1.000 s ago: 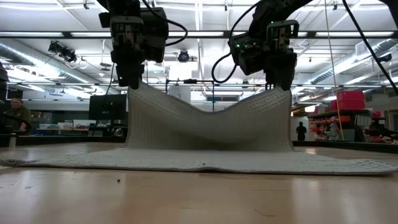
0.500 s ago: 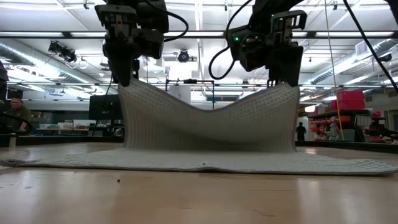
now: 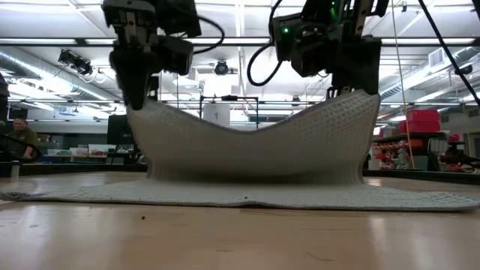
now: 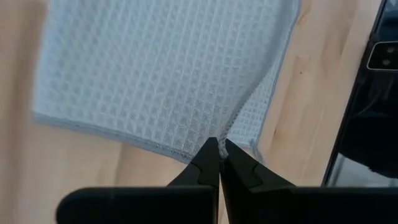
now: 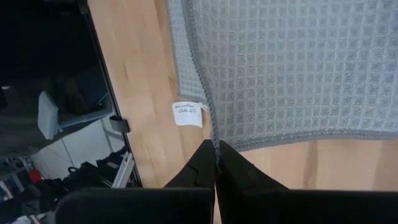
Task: Fold microfiber towels
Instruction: Fold the gray microfiber towel
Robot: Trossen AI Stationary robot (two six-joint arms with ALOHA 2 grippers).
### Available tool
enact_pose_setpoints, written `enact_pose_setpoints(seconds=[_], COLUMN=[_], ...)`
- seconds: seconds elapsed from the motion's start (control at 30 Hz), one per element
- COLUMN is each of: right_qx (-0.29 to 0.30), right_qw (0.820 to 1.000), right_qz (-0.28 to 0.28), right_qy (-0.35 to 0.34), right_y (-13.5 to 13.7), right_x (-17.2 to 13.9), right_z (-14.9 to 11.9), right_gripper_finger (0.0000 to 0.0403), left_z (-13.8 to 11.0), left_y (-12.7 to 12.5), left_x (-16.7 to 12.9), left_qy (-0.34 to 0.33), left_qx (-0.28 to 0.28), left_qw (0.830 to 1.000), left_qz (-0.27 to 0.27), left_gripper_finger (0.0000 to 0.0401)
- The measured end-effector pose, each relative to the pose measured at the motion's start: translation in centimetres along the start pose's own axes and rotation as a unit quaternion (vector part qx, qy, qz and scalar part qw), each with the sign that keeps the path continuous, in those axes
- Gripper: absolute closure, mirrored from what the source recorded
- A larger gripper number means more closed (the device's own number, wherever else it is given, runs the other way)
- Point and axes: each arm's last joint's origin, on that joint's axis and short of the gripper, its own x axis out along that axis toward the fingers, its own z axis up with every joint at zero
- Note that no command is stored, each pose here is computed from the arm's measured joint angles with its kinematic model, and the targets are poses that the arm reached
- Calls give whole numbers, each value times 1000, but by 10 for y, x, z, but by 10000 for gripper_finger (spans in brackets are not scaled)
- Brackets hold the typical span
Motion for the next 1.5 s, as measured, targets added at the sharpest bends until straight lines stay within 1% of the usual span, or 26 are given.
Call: enact_pose_setpoints(seconds=[0.1, 0.2, 0.33, 0.47, 0.73, 0.87, 1.03, 1.17, 1.3, 1.5], right_qx=[-6, -11, -20, -3, 24, 24, 22, 8, 30, 39], right_qw=[1000, 1000, 1000, 1000, 1000, 1000, 1000, 1000, 999, 999], right_qz=[-1, -3, -6, -8, -5, 8, 10, 11, 10, 15], right_qy=[0, 1, -6, 0, 14, 7, 0, -10, -8, 4], right_y=[7, 13, 18, 12, -2, -3, 0, 5, 0, -4], right_x=[5, 10, 16, 27, 46, 52, 57, 61, 67, 77], right_z=[1, 3, 5, 2, -5, -4, -3, 0, -3, -8], right_gripper_finger=[403, 403, 403, 403, 403, 403, 403, 403, 403, 403], left_z=[-7, -12, -11, -11, -11, -9, -8, -18, -30, -32], left_y=[0, -4, -7, -6, -5, -5, -5, 2, 5, -2], left_x=[12, 19, 25, 29, 30, 32, 33, 44, 57, 61], left_qy=[6, 9, -11, -21, -23, -28, -36, -26, -15, -20], left_qx=[-12, -10, -18, -29, -29, -33, -32, -55, -77, -68], left_qw=[1000, 1000, 999, 999, 999, 998, 998, 997, 995, 995], left_qz=[-9, -12, -32, -38, -37, -39, -40, -51, -61, -72], left_gripper_finger=[399, 399, 399, 399, 399, 399, 399, 399, 399, 399])
